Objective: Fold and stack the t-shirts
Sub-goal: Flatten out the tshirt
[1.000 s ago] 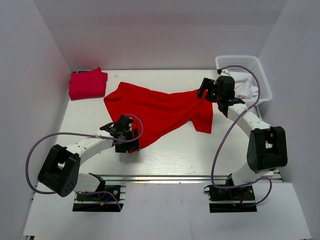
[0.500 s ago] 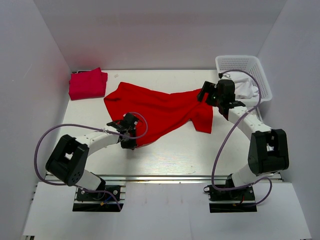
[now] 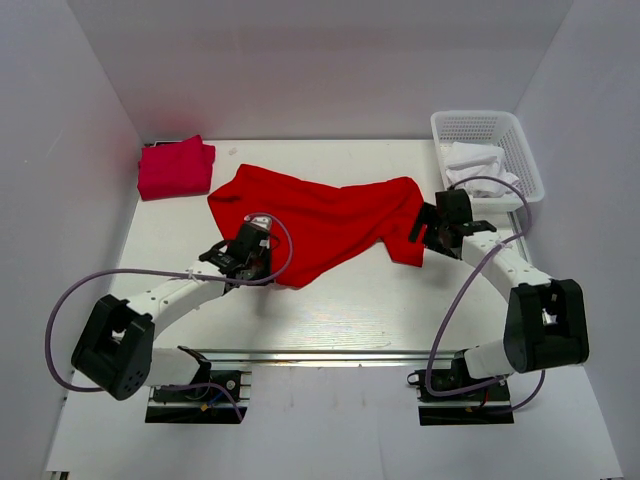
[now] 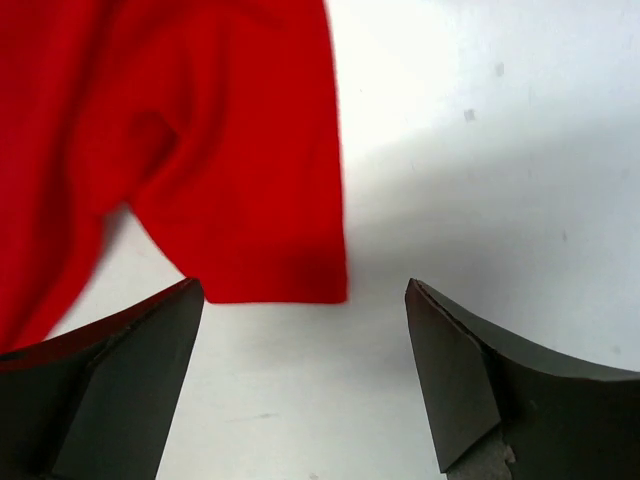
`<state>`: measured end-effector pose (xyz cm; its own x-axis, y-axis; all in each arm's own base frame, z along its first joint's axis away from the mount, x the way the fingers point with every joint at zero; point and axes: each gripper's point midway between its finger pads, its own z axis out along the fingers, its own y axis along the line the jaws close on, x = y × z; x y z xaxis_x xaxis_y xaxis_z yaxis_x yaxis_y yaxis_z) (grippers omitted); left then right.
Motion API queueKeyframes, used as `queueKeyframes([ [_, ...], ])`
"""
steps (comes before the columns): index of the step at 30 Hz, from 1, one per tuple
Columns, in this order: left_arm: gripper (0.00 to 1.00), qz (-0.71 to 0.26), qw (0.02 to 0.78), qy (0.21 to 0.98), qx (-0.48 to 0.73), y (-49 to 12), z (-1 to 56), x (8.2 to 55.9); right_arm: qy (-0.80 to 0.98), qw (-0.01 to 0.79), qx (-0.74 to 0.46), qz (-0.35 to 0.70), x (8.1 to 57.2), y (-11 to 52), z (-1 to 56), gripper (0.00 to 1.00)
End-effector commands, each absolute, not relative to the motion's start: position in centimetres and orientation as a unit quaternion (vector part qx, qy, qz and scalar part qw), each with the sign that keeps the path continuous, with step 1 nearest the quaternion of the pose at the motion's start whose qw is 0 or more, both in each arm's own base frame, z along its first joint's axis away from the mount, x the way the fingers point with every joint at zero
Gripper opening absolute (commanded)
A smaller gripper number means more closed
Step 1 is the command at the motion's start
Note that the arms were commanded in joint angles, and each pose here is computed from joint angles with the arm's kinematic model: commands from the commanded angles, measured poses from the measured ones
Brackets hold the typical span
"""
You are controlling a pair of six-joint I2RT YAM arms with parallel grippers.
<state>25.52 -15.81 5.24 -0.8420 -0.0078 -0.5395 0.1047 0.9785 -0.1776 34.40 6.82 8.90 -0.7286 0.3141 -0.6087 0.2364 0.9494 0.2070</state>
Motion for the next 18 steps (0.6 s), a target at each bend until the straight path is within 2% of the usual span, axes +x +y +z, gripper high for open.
queueKeyframes([
  [1, 0.0, -0.105, 0.319, 0.941, 0.028, -15.8, 6.8, 26.4, 0.941, 0.295, 0.159, 0.035, 32.4, 6.1, 6.5, 0.86],
  [8, 0.0, -0.101, 0.312, 0.944, 0.029, -15.5, 6.2, 25.9, 0.948, 0.264, 0.162, 0.074, 33.0, 8.2, 3.7, 0.79],
  [15, 0.0, -0.095, 0.31, 0.946, 0.028, -15.2, 5.8, 25.7, 0.947, 0.248, 0.189, 0.072, 33.0, 8.3, 2.2, 0.61],
  [17, 0.0, -0.097, 0.315, 0.944, 0.027, -15.3, 6.0, 25.9, 0.948, 0.244, 0.189, 0.078, 32.6, 8.5, 1.8, 0.61],
  [18, 0.0, -0.097, 0.315, 0.944, 0.027, -15.3, 6.0, 25.9, 0.948, 0.242, 0.189, 0.083, 32.6, 8.6, 1.5, 0.56],
])
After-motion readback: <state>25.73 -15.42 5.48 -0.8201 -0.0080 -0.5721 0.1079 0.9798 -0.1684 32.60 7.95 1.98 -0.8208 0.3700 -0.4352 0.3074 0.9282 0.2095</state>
